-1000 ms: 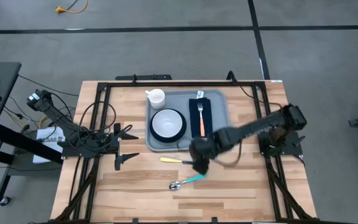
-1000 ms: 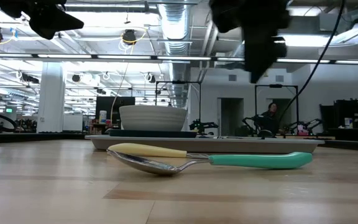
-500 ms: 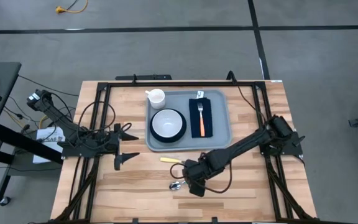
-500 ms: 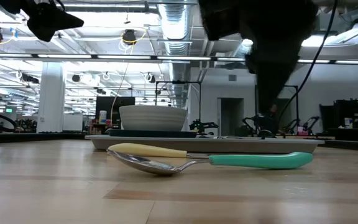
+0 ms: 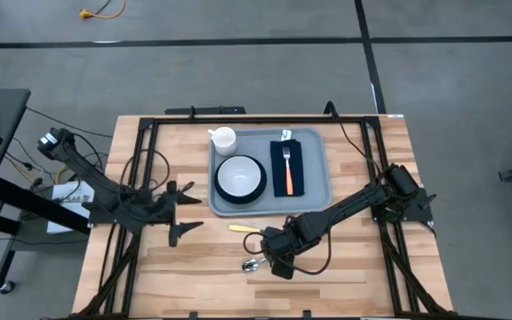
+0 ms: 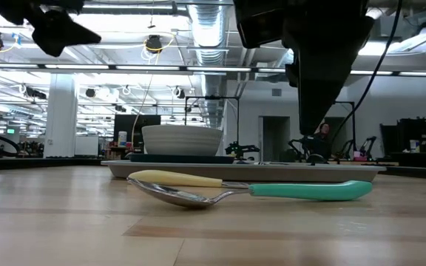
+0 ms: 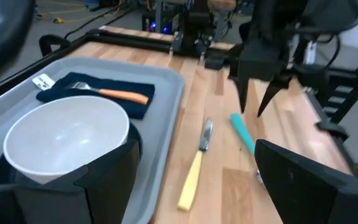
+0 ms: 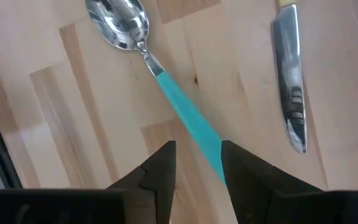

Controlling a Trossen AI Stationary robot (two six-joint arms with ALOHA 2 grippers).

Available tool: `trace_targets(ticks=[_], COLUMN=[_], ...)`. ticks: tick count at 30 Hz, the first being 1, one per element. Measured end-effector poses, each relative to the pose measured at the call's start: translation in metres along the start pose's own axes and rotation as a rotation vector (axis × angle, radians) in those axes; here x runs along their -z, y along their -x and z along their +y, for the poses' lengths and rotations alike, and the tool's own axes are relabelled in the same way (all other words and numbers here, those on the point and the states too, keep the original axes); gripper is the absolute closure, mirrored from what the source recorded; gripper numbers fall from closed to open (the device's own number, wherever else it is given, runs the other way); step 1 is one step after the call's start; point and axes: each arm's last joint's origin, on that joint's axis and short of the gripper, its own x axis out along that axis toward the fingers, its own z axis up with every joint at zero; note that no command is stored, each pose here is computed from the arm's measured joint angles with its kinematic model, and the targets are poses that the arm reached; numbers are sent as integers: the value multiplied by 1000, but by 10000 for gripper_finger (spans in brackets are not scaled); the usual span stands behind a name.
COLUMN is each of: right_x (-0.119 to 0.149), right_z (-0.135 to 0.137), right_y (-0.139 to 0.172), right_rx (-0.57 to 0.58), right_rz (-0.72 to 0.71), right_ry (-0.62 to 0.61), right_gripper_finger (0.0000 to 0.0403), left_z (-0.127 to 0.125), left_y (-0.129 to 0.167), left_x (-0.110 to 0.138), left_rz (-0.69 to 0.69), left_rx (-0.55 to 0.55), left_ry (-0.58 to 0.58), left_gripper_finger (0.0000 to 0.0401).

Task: Set up tray
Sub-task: Put the green spoon on top of the black napkin on the gray tray

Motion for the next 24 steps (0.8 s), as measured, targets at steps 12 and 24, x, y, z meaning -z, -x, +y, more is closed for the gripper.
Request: trace_targets(ticks=[12, 24], right_x=[11, 7], right_z=[-20, -40], right_y=[5, 41], right_rx=[310, 381], right_rz=[45, 44], right_ry=[145, 432], right_gripper_finger=[284, 284], left_z=[-11, -13], left_y=[-16, -18], left_x=[11, 11], left_rz=[15, 22], left_rx=[-56, -24], left_ry=[-41, 19], left_gripper_finger=[92, 92])
